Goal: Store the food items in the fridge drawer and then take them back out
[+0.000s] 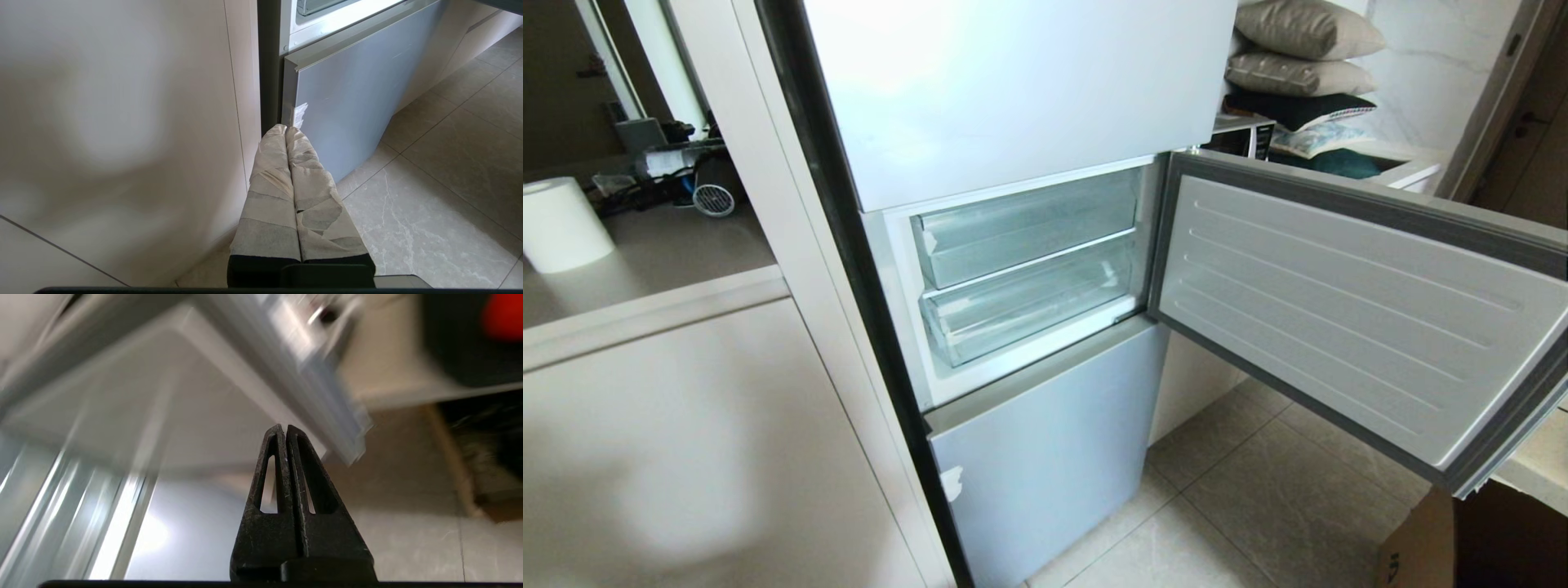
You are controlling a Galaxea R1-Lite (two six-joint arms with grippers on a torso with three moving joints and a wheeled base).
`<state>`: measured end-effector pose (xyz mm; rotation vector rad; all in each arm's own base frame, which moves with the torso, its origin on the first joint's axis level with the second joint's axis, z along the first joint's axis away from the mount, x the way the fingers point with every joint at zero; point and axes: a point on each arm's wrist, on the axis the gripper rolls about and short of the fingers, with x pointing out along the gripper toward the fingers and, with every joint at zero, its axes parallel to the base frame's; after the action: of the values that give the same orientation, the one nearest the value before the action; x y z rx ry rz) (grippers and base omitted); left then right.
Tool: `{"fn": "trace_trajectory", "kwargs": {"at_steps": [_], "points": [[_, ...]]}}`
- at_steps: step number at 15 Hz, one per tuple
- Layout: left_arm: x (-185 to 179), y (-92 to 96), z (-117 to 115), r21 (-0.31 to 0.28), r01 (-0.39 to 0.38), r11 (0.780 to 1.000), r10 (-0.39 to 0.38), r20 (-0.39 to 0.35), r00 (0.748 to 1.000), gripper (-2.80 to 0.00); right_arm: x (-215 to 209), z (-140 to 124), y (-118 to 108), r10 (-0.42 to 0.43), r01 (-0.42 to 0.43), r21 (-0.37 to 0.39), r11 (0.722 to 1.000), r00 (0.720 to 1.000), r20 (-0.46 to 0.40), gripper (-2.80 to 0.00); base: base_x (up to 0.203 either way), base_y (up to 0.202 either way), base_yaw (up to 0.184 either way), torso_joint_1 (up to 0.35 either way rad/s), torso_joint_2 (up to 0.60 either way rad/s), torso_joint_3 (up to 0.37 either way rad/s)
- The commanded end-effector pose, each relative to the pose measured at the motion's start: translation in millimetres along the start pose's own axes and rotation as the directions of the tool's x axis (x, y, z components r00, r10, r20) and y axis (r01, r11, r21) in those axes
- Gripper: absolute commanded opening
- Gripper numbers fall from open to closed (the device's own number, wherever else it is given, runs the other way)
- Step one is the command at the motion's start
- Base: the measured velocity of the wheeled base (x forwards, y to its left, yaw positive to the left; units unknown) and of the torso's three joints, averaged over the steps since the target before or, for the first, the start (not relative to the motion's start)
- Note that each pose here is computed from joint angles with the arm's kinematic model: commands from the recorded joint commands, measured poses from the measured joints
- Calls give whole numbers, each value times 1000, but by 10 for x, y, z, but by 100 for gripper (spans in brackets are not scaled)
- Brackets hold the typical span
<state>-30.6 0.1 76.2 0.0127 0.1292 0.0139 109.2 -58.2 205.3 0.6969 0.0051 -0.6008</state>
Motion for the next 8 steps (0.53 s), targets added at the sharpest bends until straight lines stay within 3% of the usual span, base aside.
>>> {"fn": "trace_trajectory", "kwargs": {"at_steps": [1,4,6,8], "points": [[1,0,0,0,-1,1000,1,-3,1000,-280,269,185,-285,-181,175,68,982,979,96,-280,0,0,0,0,0,0],[1,0,0,0,-1,1000,1,-3,1000,-280,352,525,-710,-294,273,124,954,930,221,-280,0,0,0,0,0,0],[1,0,0,0,-1,1000,1,-3,1000,-280,432,707,-927,-299,280,107,954,912,280,-280,0,0,0,0,0,0],[1,0,0,0,-1,1000,1,-3,1000,-280,479,824,-944,-258,247,76,966,921,293,-280,0,0,0,0,0,0]]}}
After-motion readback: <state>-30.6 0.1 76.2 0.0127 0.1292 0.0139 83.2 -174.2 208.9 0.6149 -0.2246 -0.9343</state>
